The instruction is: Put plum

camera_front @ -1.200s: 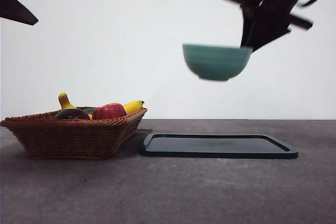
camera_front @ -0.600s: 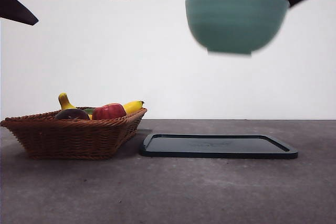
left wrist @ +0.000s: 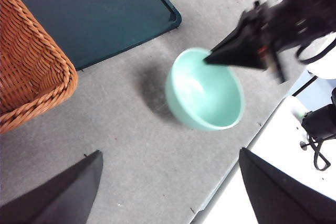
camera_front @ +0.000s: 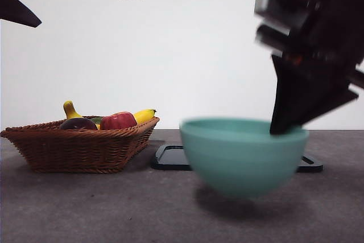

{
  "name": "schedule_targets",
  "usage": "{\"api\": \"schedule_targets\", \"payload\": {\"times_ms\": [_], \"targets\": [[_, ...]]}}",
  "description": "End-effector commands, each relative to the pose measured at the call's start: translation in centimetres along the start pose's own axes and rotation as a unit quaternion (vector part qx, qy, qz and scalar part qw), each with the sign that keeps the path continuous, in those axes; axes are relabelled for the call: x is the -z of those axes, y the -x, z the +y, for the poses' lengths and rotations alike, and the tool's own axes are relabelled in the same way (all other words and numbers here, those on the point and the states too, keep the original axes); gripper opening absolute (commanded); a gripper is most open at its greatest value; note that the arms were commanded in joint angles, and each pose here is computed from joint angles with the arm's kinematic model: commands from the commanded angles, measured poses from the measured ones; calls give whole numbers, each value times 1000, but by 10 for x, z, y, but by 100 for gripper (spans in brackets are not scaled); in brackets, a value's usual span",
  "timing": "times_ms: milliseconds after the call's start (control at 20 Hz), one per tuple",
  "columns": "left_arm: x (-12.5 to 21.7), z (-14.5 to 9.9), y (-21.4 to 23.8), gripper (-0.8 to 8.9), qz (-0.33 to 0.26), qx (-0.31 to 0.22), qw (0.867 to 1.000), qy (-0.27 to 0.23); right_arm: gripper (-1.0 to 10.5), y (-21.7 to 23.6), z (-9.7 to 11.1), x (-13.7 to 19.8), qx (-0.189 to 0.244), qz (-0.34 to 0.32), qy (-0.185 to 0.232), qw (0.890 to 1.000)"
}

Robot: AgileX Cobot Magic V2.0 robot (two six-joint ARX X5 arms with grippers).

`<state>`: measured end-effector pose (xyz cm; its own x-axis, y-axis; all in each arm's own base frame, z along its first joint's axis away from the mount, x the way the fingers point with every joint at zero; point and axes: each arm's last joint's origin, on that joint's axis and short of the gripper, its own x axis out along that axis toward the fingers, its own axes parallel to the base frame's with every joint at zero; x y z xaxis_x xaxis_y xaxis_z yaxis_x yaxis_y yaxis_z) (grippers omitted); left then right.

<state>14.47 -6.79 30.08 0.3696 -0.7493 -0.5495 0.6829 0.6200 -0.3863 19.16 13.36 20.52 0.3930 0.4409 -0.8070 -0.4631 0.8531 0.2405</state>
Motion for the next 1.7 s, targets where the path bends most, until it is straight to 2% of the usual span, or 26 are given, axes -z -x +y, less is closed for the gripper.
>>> {"api": "schedule_targets", "payload": {"times_ms": [50,450,500,650,750,900,1100,1250,1550,1700], "targets": [[-4,-2,1,406,-6,5,1000,-16,11,-13,2,-2,8,3,-1,1000],[-4,-2,1,406,-6,5,1000,-16,17,-21,1,-2,11,12,-2,1000],[-4,-2,1,406,-6,5,1000,-16,47,-21,0,-1,12,14,-3,1000],[-4,-2,1,406,-6,5,1000,-15,250,-20,0,-1,13,18,-7,1000],[-4,-2,1,406,-6,5,1000,-15,276,-17,1,-3,11,10,-6,1000],[-4,-2,1,406,-6,5,1000,-15,276,5,6,-11,12,-27,-1,1000],[-4,-2,1,406,-6,5,1000,-15,276,55,15,-20,3,-81,7,997],[-4,-2,1,406,-6,5,1000,-15,276,94,20,-13,-16,-103,13,994],[-4,-2,1,406,-5,5,1000,-13,275,143,24,25,-115,-89,30,989],[-4,-2,1,406,-4,5,1000,-12,275,155,23,38,-128,-82,31,988]]}}
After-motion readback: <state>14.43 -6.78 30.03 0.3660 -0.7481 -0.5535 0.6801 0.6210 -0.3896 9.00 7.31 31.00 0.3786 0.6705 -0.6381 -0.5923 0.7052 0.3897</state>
